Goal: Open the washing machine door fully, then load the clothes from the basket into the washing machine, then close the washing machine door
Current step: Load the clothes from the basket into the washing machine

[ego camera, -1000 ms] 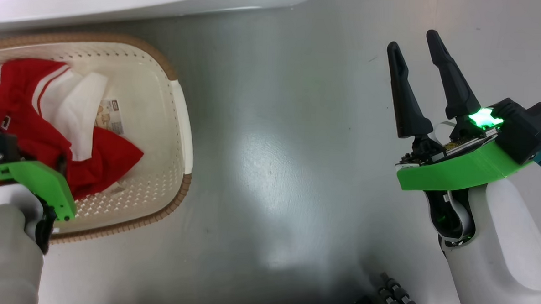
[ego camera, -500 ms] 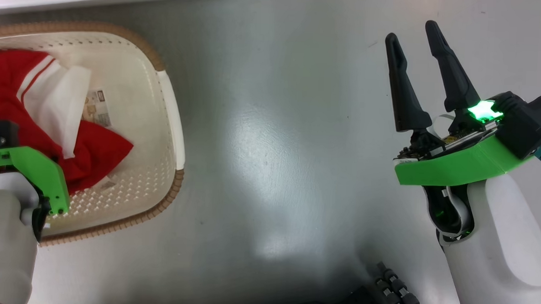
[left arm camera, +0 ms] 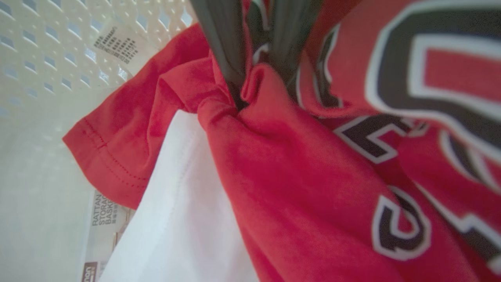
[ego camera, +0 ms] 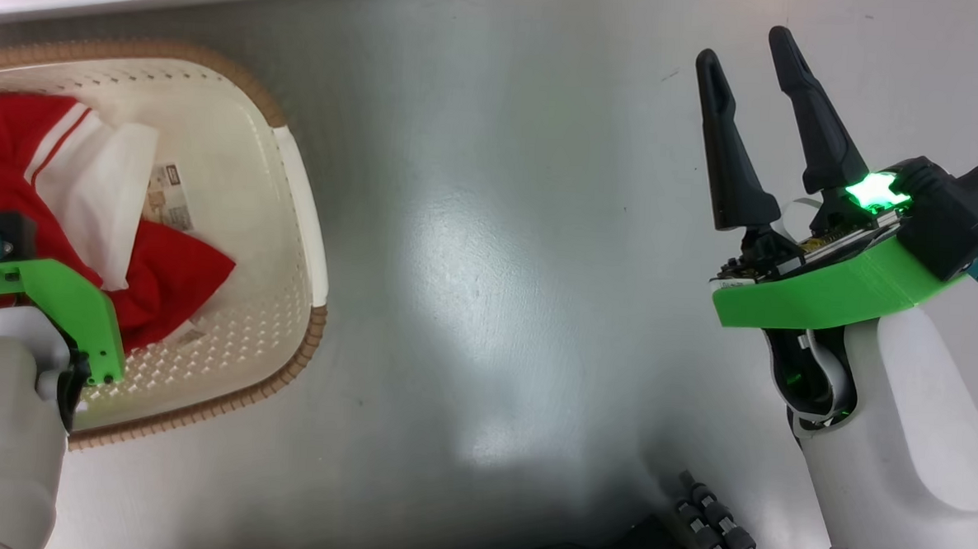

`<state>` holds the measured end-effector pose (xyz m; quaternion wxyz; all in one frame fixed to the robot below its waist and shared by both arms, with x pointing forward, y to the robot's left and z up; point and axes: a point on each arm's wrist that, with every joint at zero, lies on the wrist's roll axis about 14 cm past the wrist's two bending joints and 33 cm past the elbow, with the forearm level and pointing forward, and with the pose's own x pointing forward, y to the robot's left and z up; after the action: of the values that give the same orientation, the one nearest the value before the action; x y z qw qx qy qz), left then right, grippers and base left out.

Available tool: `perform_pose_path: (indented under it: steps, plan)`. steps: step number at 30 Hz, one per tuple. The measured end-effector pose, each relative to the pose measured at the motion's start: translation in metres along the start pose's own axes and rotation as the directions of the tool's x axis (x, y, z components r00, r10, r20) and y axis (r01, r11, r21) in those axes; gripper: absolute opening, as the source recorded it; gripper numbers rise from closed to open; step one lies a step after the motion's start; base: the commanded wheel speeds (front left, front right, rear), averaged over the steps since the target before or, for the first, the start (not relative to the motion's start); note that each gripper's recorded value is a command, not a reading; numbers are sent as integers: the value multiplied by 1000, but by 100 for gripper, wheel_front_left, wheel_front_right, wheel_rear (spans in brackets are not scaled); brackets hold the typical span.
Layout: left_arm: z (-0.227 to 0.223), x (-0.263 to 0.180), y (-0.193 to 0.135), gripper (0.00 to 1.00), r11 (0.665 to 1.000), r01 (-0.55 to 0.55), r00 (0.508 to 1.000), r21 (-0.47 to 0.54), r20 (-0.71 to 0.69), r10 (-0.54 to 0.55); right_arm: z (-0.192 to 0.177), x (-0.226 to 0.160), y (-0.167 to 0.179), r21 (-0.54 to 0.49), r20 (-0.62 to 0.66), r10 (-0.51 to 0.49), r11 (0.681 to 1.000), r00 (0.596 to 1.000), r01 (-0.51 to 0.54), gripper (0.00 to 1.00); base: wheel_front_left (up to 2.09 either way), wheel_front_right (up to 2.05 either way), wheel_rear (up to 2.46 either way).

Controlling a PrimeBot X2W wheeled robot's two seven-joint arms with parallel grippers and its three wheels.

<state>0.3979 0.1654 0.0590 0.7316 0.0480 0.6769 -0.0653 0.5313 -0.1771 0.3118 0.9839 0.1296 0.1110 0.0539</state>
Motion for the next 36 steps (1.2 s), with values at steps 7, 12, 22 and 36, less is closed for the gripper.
perform_pose_path:
  steps: [7,12,22,36]
  plan:
    - [8,-6,-1,0,1000,19,999,-14,37,-19,5,0,3,3,8,4,1000,1000,-4,100,0,0,0]
    - [22,-14,-3,0,999,42,993,-19,108,-39,13,-1,9,7,24,15,1000,1000,-15,100,0,0,0]
    - [40,-43,-13,0,995,89,968,-37,240,-77,46,-4,19,-1,87,31,1000,996,-31,100,0,0,0]
    - [62,-101,-18,0,987,136,886,-83,457,-84,85,-24,35,-6,147,55,998,988,-55,100,0,0,0]
